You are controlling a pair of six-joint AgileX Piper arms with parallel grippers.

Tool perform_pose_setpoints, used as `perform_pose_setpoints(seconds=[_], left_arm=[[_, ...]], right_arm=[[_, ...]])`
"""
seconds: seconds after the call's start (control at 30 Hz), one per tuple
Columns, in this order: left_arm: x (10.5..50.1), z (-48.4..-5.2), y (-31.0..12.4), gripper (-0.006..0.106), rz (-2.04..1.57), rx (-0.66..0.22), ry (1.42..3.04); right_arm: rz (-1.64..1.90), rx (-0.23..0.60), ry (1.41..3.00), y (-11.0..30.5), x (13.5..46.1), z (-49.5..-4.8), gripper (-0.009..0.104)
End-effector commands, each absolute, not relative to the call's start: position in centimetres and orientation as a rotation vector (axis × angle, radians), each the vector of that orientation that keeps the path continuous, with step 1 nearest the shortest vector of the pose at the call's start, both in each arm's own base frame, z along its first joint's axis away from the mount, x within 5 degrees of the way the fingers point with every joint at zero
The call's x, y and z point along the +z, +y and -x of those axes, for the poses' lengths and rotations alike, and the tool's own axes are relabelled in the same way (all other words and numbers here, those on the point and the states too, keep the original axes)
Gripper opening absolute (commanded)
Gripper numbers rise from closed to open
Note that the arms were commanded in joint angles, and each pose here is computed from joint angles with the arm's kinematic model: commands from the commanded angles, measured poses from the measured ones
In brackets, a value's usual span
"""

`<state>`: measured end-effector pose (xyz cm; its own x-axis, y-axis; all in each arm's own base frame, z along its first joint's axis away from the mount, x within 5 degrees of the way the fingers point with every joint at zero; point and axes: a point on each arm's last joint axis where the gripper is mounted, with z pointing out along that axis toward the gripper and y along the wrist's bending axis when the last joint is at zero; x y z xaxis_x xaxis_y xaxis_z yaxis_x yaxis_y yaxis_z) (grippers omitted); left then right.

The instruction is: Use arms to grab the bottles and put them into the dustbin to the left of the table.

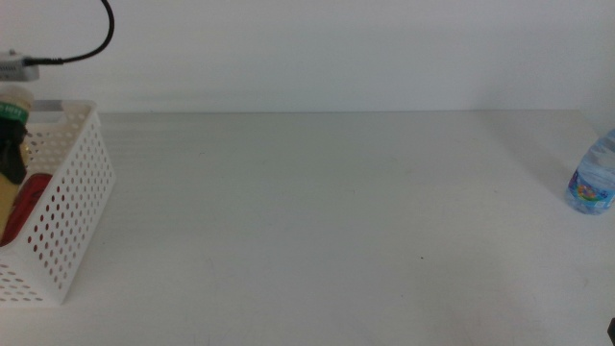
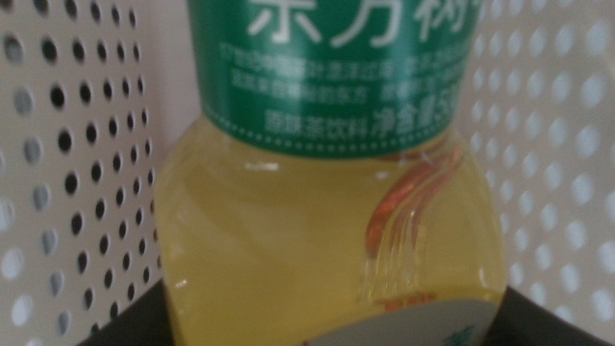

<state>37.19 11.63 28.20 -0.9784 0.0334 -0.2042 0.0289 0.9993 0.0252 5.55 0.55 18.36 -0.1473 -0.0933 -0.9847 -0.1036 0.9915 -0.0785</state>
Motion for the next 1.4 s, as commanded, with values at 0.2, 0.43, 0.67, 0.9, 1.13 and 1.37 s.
perform_pose_setpoints(seconds=[0.2,0.43,0.67,0.9,1.13,1.37], left_arm=[[30.7,-35.4,11.7,-0.005,-0.044,0.124,2.957],[30.6,-35.5,12.0,-0.004,-0.051,0.167,2.953],[29.6,-36.1,12.2,0.017,-0.043,0.161,2.961],[29.2,-36.8,12.2,0.063,-0.036,0.153,2.932],[29.6,-36.9,12.2,0.09,-0.013,0.153,2.915],[32.2,-36.2,11.4,0.09,0.101,0.092,2.818]], right_arm=[[0.144,-0.009,1.615,0.5,19.4,-5.4,0.072],[0.144,-0.009,1.615,0.5,19.4,-5.4,0.072],[0.144,-0.009,1.615,0.5,19.4,-5.4,0.072],[0.144,-0.009,1.615,0.5,19.4,-5.4,0.072],[0.144,-0.009,1.615,0.5,19.4,-5.4,0.072],[0.144,-0.009,1.615,0.5,19.4,-5.4,0.072]])
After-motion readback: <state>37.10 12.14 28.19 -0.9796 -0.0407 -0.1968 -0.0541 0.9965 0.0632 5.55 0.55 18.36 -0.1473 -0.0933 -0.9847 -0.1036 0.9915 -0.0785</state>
